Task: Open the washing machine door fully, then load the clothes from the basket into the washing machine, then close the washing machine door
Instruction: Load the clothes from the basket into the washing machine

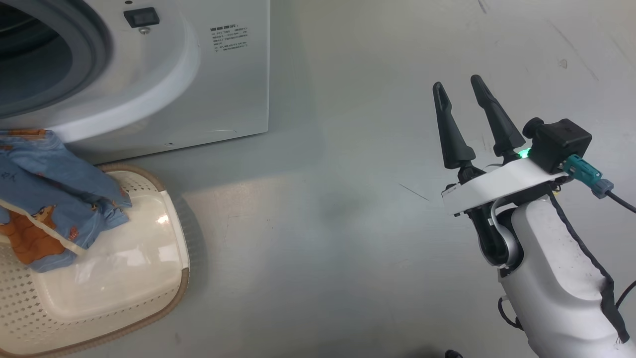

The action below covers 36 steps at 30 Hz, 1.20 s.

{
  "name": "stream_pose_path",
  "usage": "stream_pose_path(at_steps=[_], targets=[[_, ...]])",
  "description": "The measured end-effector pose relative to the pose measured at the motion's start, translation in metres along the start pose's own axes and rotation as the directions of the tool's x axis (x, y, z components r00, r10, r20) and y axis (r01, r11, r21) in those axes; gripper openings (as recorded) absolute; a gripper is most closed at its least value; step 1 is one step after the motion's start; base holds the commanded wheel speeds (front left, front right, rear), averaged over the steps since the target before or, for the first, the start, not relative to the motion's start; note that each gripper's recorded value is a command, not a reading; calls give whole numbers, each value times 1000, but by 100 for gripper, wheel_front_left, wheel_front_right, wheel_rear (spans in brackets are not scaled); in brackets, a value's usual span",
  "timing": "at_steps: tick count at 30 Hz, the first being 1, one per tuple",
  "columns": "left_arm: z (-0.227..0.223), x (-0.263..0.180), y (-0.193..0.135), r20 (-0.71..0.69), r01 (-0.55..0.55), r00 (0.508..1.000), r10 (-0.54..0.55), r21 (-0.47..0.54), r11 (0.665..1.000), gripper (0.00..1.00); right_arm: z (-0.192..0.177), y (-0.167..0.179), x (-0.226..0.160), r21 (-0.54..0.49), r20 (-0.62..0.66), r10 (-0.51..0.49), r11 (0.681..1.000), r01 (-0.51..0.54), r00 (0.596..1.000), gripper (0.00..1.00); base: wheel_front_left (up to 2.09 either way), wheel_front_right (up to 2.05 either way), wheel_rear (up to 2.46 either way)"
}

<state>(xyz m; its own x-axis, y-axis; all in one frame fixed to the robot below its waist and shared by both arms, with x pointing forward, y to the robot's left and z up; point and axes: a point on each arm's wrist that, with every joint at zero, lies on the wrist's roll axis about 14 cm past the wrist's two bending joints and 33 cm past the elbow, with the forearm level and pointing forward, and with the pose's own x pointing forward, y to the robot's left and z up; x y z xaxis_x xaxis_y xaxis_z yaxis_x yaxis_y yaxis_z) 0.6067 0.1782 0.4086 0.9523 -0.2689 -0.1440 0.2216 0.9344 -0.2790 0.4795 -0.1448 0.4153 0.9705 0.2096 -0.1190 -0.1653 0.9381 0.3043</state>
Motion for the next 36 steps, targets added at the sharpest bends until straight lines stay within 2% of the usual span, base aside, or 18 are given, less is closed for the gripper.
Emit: stream_pose_path(at_steps=[16, 21, 25, 32, 36], targets=[[-14, -31, -10, -7, 34, 999, -34, -4, 999, 100, 9, 1, 3, -6, 26, 8, 1000, -8, 1000, 100, 0, 0, 0], [-28, -48, -11, -38, 22, 999, -23, -19, 1000, 100, 17, -8, 3, -22, 45, -7, 1000, 8, 999, 100, 0, 0, 0], [-31, -58, -9, -44, 3, 999, -2, 8, 1000, 100, 22, -9, 3, -25, 58, -10, 1000, 11, 998, 100, 0, 0, 0], [-16, -65, -13, 16, -18, 1000, 17, 3, 1000, 100, 29, -10, 3, -33, 75, -9, 999, 12, 997, 100, 0, 0, 0], [-11, -74, -15, 32, -20, 999, 18, 46, 999, 100, 31, -9, 4, -36, 82, -4, 999, 7, 997, 100, 0, 0, 0]])
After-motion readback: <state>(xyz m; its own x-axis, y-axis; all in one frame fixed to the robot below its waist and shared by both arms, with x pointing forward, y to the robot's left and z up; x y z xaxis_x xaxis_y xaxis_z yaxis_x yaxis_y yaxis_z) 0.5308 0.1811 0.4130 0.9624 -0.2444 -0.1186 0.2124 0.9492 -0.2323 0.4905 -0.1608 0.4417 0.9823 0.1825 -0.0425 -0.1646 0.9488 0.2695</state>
